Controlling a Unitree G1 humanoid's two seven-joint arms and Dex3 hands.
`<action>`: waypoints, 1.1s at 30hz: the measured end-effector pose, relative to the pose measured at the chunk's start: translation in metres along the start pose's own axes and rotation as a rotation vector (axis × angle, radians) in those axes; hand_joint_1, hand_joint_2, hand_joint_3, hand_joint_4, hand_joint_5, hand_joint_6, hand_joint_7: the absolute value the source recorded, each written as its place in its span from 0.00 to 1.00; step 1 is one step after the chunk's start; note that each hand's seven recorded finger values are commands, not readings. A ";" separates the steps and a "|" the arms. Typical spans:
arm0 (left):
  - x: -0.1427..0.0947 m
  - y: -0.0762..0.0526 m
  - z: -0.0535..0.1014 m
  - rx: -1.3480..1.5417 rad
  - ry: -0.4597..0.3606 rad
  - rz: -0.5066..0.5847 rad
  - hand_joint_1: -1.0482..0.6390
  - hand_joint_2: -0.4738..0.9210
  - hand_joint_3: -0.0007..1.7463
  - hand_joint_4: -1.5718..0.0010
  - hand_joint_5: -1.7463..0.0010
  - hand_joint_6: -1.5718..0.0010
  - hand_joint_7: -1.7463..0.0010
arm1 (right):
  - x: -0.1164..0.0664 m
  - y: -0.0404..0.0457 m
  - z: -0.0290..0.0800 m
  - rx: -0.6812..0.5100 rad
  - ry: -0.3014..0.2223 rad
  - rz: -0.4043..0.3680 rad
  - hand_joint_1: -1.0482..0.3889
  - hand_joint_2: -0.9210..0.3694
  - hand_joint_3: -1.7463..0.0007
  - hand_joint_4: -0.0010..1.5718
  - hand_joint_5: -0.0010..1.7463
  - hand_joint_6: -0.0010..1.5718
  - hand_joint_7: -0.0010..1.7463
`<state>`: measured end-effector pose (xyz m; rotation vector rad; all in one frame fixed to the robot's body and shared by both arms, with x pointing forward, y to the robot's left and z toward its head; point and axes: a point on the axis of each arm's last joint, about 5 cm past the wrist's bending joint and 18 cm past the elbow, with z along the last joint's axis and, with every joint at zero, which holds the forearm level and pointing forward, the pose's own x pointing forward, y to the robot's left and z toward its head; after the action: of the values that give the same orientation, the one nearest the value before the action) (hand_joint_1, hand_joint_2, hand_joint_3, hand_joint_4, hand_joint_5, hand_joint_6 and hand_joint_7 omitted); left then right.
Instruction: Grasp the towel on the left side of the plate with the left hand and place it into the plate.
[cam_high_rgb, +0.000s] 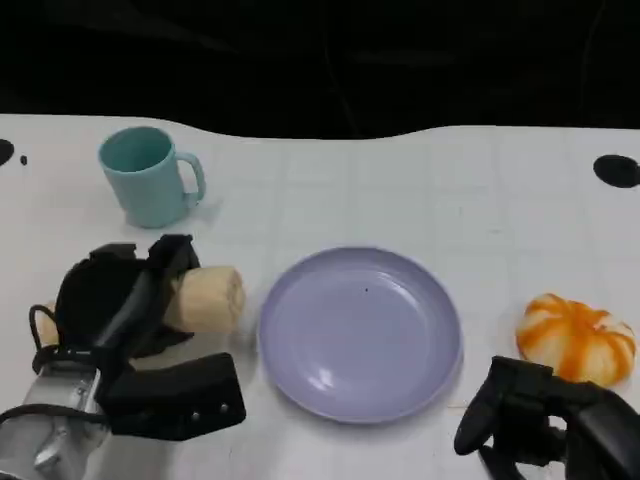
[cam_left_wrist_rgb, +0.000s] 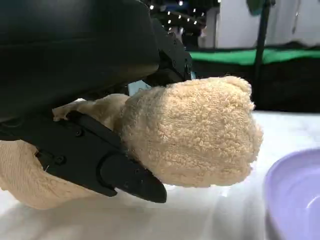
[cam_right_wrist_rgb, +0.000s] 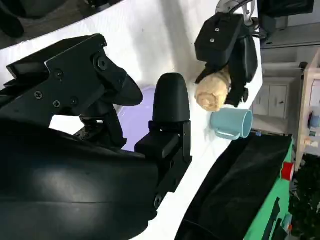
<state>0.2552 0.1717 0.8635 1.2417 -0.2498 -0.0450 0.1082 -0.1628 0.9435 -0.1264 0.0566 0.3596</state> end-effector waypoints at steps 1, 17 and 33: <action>0.001 0.003 0.002 -0.012 -0.004 0.020 0.54 0.69 0.58 0.45 0.00 0.58 0.00 | 0.000 0.0000 0.000 0.001 0.001 0.000 0.70 0.25 0.37 0.46 1.00 0.40 0.83; 0.019 0.034 0.068 -0.251 -0.228 0.163 0.51 0.62 0.70 0.42 0.00 0.55 0.00 | 0.001 0.0017 -0.001 0.005 0.005 0.006 0.69 0.25 0.38 0.46 1.00 0.40 0.83; 0.023 0.010 0.109 -0.234 -0.343 0.001 0.52 0.57 0.65 0.42 0.00 0.54 0.00 | 0.002 0.0058 -0.001 0.008 0.003 0.015 0.69 0.27 0.37 0.48 1.00 0.41 0.83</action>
<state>0.2531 0.0693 0.9095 0.9959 -0.5280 -0.2810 0.1078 -0.1568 0.9422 -0.1185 0.0620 0.3736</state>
